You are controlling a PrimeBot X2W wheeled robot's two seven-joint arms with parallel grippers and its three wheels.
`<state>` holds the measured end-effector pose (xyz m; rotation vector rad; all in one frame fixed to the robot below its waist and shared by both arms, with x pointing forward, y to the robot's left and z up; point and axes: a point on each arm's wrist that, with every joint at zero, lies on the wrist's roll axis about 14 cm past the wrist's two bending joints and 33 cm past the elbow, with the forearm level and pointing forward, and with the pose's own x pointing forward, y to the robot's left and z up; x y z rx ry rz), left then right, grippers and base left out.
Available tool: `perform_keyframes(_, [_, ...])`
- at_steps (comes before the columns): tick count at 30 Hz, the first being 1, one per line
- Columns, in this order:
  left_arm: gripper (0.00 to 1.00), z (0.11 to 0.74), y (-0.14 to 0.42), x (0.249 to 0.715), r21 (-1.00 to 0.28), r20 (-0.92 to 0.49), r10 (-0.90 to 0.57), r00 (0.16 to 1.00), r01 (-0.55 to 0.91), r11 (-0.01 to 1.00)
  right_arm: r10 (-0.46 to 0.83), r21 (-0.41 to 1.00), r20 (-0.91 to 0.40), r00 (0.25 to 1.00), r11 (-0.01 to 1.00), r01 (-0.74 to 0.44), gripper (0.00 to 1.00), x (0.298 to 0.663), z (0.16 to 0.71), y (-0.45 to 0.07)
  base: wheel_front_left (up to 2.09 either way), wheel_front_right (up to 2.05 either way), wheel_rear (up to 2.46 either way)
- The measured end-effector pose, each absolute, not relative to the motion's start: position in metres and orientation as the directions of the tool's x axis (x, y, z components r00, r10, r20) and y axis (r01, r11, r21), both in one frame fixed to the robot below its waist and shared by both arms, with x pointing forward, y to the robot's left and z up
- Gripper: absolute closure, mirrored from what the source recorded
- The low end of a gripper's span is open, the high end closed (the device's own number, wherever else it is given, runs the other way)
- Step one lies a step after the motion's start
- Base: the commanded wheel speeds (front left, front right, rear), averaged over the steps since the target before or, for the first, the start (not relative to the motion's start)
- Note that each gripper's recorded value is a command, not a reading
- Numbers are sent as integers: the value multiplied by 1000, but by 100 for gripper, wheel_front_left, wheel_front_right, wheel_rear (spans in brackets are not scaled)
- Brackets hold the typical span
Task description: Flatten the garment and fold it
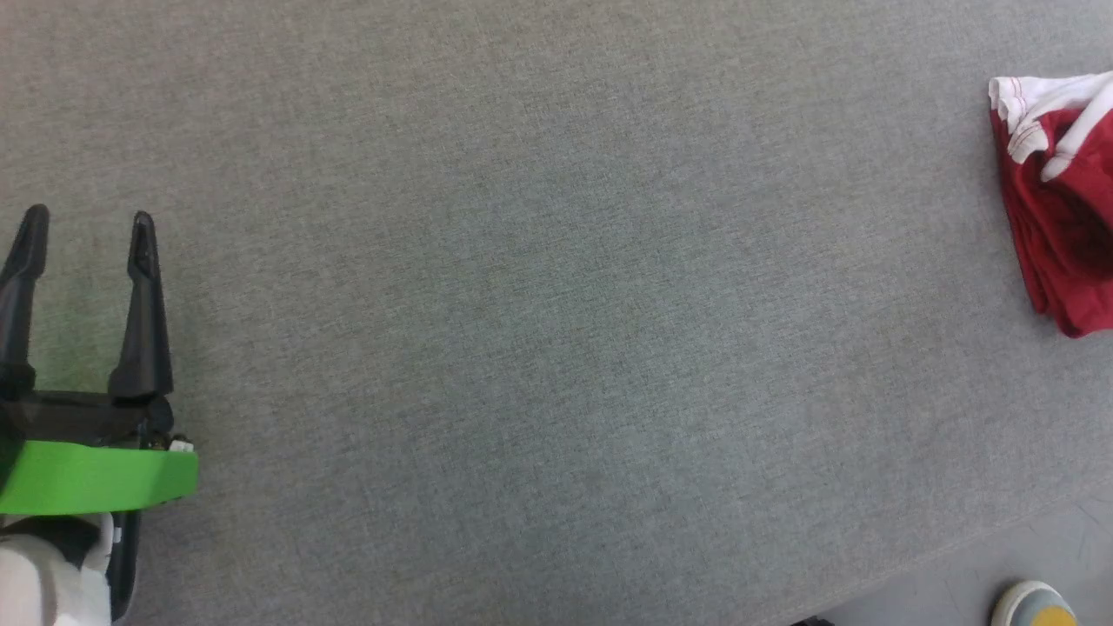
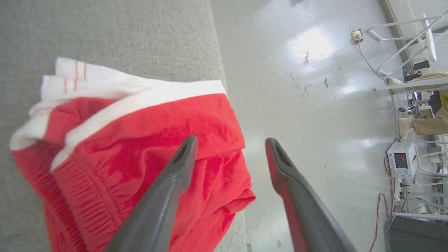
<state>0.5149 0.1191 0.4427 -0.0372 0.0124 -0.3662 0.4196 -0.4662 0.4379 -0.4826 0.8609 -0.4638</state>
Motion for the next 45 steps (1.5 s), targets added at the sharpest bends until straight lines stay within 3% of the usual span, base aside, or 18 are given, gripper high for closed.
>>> perform_keyframes(3, [0,447,119,511,-46,4,-355,935,354,934,-551,-562,-531,644,797,219,0,434,462,-464,0,0,0])
perform_keyframes(7, [0,457,121,504,-59,27,-333,943,334,941,-479,-515,-363,799,818,256,0,462,519,-447,0,0,0])
perform_keyframes(10, [0,467,124,498,-65,50,-308,950,311,948,-380,-406,-172,909,868,286,0,483,572,-420,0,0,0])
perform_keyframes(14, [0,485,133,488,-76,87,-254,963,260,962,-196,-276,40,980,940,199,0,499,623,-354,0,0,0])
perform_keyframes(18, [0,505,139,475,-94,130,-209,969,222,970,-66,-163,205,976,982,101,0,493,657,-295,0,0,0])
perform_keyframes(27, [0,528,172,445,-93,160,-105,982,121,988,43,58,323,945,996,-65,0,473,644,-208,0,0,0])
perform_keyframes(34, [0,536,205,425,-97,166,1,986,16,995,24,128,300,954,990,-65,0,462,606,-195,0,0,0])
perform_keyframes(45, [0,535,234,398,-124,149,115,982,-97,988,107,179,237,966,972,-152,0,434,559,-156,0,0,0])
